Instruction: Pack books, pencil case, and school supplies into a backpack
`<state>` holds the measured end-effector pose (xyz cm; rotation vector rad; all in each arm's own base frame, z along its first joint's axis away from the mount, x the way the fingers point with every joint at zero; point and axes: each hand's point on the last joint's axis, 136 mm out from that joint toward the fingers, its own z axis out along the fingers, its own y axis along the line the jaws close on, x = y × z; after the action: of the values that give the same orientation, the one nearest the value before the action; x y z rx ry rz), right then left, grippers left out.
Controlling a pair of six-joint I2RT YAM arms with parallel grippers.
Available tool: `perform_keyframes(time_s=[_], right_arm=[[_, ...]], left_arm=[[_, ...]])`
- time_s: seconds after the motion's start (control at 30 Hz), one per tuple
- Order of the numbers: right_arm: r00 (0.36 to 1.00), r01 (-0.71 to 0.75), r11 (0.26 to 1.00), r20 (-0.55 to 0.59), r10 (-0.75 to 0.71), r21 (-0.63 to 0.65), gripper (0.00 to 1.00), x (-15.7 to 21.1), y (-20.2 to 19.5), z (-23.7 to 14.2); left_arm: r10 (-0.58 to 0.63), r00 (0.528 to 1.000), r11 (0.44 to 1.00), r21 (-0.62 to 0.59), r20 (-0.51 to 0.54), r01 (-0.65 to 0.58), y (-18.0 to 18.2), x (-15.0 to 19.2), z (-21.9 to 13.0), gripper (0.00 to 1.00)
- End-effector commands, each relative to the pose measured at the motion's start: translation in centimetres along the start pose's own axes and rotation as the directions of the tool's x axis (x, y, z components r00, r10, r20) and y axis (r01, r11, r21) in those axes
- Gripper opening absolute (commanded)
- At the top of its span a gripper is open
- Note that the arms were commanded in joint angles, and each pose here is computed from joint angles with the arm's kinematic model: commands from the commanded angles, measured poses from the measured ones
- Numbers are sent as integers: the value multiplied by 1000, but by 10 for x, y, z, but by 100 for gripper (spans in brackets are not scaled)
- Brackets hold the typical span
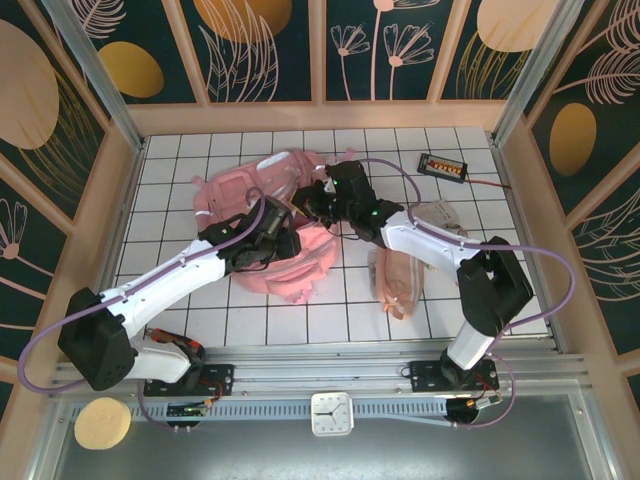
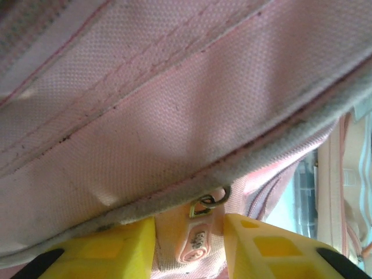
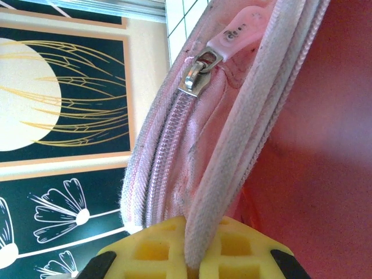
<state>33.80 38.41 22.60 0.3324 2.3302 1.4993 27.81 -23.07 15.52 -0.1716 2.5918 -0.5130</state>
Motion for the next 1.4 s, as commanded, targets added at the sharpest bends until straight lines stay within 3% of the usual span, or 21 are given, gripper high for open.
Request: perform_keyframes(time_s=[0.0,0.17,0.27,0.57,0.8,0.93,1.17,1.2,1.27,1.37], right_arm=[[998,61,968,-12,-66,-244,0,11,87,-13],[998,53,967,-25,-61,-248,0,16,88,-13],[998,56,967,-21,-63,-249,0,15,89,-16],[997,79,982,24,-76,-169,0,-9,65,-23],[984,167,983,72,-162,-71,0,-43,41,-36],[980,198,977,48,-195,-76,0,-46,32,-37],[967,253,967,0,-253,-28,0,-53,11,-50],[966,256,965,-23,-258,-56,7,-49,15,-49],[952,284,943,-66,-298,-173,34,-36,30,-49],[859,441,819,-91,-504,-366,51,-11,52,-59]], left_arm=[[12,995,999,-49,102,-7,5,-23,0,31],[17,991,996,-86,134,-6,13,-28,-4,17],[15,990,996,-91,140,-2,17,-27,-6,0],[41,992,993,-116,119,-27,30,-19,-22,0],[36,998,999,-33,44,-34,29,3,-28,0],[-18,1000,999,51,15,17,28,12,-24,0],[44,998,999,33,-37,-43,44,22,-27,0],[45,998,998,47,-36,-44,41,21,-26,0],[39,999,994,107,-38,-34,28,19,-23,0],[31,998,987,162,-50,-23,12,15,-19,0]])
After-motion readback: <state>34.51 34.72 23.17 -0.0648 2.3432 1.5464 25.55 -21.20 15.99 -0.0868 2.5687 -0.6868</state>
